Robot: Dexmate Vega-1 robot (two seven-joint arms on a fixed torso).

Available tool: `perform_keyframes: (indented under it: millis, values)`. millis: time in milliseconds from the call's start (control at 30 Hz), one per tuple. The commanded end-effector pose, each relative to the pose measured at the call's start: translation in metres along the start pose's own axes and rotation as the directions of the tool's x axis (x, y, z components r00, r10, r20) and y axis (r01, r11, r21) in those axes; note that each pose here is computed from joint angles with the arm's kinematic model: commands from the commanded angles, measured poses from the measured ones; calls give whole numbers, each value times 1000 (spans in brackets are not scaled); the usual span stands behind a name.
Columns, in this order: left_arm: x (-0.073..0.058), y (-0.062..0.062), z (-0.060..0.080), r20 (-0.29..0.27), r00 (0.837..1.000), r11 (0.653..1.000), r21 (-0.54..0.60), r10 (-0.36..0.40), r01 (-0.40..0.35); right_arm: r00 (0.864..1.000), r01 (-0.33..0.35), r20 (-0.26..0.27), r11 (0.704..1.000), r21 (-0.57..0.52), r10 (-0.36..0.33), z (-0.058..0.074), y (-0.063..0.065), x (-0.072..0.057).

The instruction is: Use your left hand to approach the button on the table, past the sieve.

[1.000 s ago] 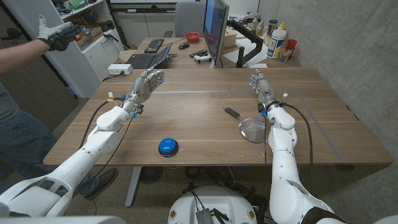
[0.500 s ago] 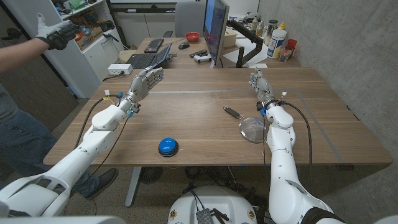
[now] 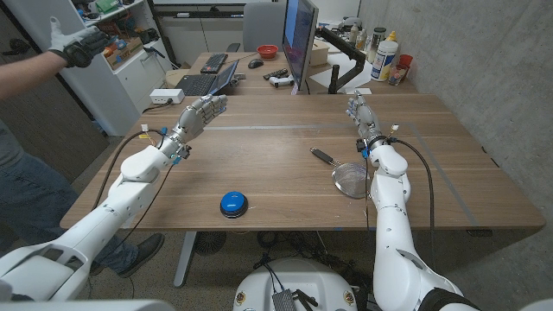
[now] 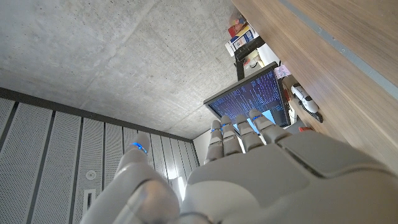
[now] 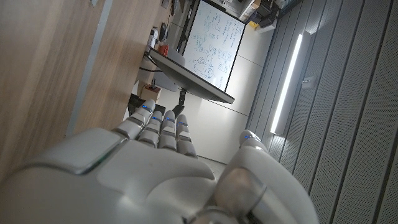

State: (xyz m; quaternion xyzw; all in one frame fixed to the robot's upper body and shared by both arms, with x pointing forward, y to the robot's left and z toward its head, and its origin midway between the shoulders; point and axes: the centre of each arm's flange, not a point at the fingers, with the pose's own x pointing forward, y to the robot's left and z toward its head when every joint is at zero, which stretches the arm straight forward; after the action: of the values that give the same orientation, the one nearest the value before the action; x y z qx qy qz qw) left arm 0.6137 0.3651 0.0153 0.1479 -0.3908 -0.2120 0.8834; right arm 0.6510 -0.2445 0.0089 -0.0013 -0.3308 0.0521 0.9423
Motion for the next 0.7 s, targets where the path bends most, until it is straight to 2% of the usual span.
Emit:
perform_keyframes:
  millis: [33,500,700]
  values:
    - [-11,4,7,24,1000,999,44,-18,16,1000,-1,-10,1000,-12,1,4,1,0]
    - [-17,6,17,67,996,996,70,-56,51,1000,7,-15,1000,-11,-8,5,4,-5]
    - [-20,5,21,110,992,991,119,-68,55,1000,11,-9,1000,-7,-11,5,6,-6]
